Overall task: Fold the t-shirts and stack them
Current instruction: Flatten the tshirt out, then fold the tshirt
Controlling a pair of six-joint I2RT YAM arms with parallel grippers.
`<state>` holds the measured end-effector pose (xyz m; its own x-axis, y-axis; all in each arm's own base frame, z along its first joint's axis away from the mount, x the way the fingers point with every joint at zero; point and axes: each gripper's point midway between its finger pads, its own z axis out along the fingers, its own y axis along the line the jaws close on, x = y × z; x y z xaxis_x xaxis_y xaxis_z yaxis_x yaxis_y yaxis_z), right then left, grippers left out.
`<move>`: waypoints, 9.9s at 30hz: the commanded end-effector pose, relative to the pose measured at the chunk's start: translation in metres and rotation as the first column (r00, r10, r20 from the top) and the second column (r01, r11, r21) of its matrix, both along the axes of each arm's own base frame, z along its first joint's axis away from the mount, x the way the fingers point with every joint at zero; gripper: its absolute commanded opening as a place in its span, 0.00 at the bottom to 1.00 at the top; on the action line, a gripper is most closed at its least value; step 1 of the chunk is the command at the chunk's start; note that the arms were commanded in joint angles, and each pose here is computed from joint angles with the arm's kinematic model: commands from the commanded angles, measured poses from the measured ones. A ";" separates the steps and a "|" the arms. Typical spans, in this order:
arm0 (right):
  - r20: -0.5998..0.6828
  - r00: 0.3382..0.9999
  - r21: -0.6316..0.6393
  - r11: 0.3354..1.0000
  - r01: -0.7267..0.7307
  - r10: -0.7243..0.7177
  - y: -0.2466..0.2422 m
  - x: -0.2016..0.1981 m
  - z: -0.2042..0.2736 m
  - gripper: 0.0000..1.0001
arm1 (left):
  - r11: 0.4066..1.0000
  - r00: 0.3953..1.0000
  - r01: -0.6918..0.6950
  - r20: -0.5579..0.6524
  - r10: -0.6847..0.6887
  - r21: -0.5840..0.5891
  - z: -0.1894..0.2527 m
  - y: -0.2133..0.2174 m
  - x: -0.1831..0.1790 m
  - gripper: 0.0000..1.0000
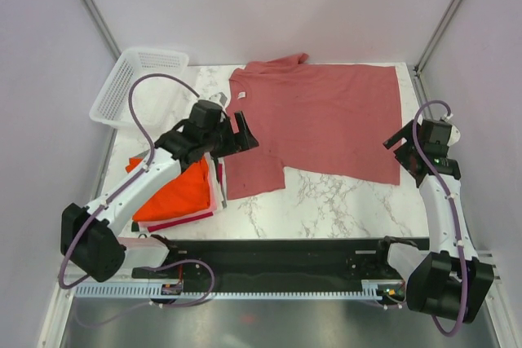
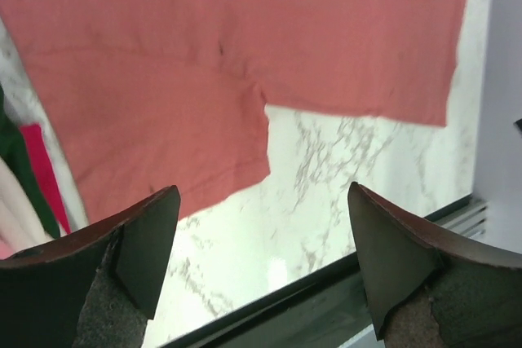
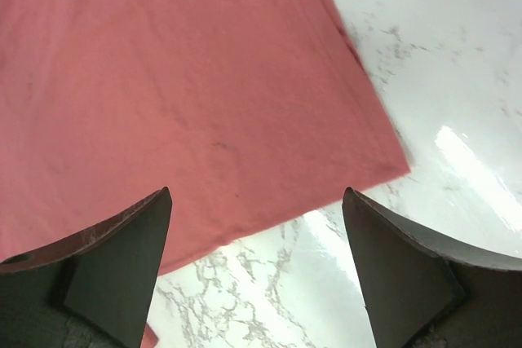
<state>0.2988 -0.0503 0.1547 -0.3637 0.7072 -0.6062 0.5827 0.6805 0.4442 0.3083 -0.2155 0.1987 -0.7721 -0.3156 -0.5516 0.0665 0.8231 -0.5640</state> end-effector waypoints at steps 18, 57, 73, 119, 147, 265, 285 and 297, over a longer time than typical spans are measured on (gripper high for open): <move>-0.269 0.944 -0.107 0.980 0.169 -0.192 -0.025 -0.067 -0.045 0.89 | 0.887 0.975 -0.017 -0.190 0.118 0.461 -0.108 0.025 -0.080 0.76; -0.230 0.944 -0.039 0.971 0.236 -0.238 -0.058 -0.033 -0.089 0.65 | 0.912 0.993 0.085 -0.104 -0.047 0.402 -0.120 0.001 -0.091 0.80; -0.259 0.932 0.036 0.962 0.271 -0.253 -0.057 -0.014 -0.131 0.47 | 0.905 0.992 0.081 -0.122 -0.033 0.418 -0.134 0.006 -0.094 0.80; -0.328 0.923 0.082 0.968 0.238 -0.199 -0.033 -0.028 -0.153 0.13 | 0.858 0.988 0.079 -0.153 0.000 0.508 -0.145 0.019 -0.094 0.80; -0.172 0.973 0.028 0.986 0.163 -0.156 -0.034 -0.023 -0.097 0.00 | 0.796 0.970 0.059 -0.222 0.096 0.603 -0.178 0.026 -0.088 0.61; -0.130 0.968 0.163 0.958 0.234 -0.215 -0.070 0.051 -0.044 0.00 | 0.928 0.990 -0.065 -0.091 0.105 0.368 -0.022 0.002 0.028 0.02; -0.150 0.959 0.208 0.941 0.267 -0.239 -0.084 0.122 -0.063 0.00 | 0.914 0.987 -0.137 -0.020 0.157 0.381 0.001 0.005 0.147 0.02; -0.145 0.958 0.217 0.937 0.274 -0.246 -0.092 0.145 -0.068 0.00 | 0.928 0.984 -0.146 -0.043 0.171 0.343 -0.008 0.009 0.183 0.02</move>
